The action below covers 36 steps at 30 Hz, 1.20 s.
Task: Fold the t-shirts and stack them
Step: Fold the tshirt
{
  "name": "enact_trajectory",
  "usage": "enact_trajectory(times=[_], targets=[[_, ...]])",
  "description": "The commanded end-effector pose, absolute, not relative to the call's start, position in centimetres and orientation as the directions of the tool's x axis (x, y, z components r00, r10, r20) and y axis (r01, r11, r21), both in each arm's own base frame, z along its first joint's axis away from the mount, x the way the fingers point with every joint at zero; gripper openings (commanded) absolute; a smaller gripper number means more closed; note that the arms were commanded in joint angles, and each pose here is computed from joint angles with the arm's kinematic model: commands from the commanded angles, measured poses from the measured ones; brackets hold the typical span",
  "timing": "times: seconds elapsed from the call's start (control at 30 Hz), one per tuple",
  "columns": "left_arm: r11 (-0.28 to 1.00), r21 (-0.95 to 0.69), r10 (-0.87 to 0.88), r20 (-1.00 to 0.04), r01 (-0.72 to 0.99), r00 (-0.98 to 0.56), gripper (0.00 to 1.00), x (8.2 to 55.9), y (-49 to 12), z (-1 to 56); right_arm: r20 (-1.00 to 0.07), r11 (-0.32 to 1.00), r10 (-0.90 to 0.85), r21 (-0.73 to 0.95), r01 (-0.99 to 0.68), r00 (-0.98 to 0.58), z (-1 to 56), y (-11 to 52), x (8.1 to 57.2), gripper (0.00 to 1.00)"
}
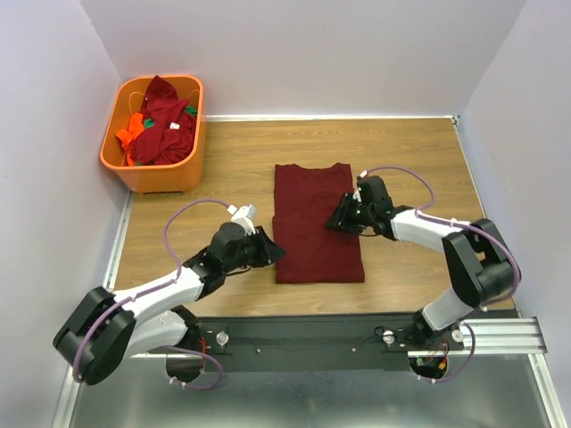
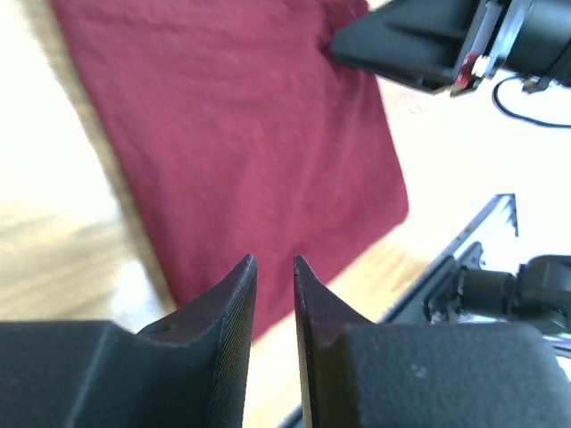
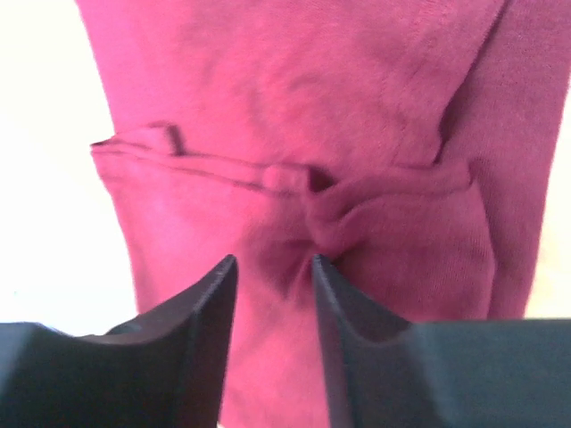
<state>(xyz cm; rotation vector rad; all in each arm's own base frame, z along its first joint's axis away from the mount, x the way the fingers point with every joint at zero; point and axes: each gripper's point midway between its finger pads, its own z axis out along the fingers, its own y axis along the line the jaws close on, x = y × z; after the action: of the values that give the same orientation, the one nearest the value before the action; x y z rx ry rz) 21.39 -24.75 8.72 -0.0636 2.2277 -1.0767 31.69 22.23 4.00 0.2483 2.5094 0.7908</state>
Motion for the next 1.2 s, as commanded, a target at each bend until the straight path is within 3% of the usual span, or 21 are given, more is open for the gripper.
enact_trajectory(times=[0.0, 0.07, 0.3, 0.57, 0.97, 1.17], targets=[[0.696, -0.705, -0.356, -0.502, 0.134, -0.788, 0.31, 20.1, -23.8, 7.9, -0.451, 0.819, 0.320, 0.574, 0.004, -0.833, 7.5, 21.4, 31.5, 0.50], [0.719, -0.694, -0.385, -0.450, 0.044, -0.805, 0.32, 18.9, -23.1, 6.9, -0.472, 0.833, 0.338, 0.552, 0.025, -0.814, 9.0, 20.3, 30.9, 0.50], [0.754, -0.646, -0.442, -0.362, -0.121, -0.821, 0.36, 15.6, -21.8, 5.4, -0.402, 0.842, 0.367, 0.528, 0.115, -0.839, 9.0, 17.3, 25.0, 0.50], [0.775, -0.625, -0.383, -0.344, -0.096, -0.857, 0.43, 14.0, -22.7, 4.8, -0.265, 0.794, 0.405, 0.576, 0.193, -0.875, 6.0, 16.3, 18.6, 0.50], [0.722, -0.691, -0.397, -0.371, -0.036, -0.840, 0.44, 14.6, -23.8, 5.7, -0.206, 0.793, 0.455, 0.535, 0.290, -0.866, 2.8, 14.5, 15.5, 0.50], [0.728, -0.685, -0.403, -0.379, -0.041, -0.833, 0.53, 14.6, -23.4, 5.0, -0.211, 0.785, 0.501, 0.518, 0.339, -0.839, 2.0, 13.5, 15.0, 0.50]])
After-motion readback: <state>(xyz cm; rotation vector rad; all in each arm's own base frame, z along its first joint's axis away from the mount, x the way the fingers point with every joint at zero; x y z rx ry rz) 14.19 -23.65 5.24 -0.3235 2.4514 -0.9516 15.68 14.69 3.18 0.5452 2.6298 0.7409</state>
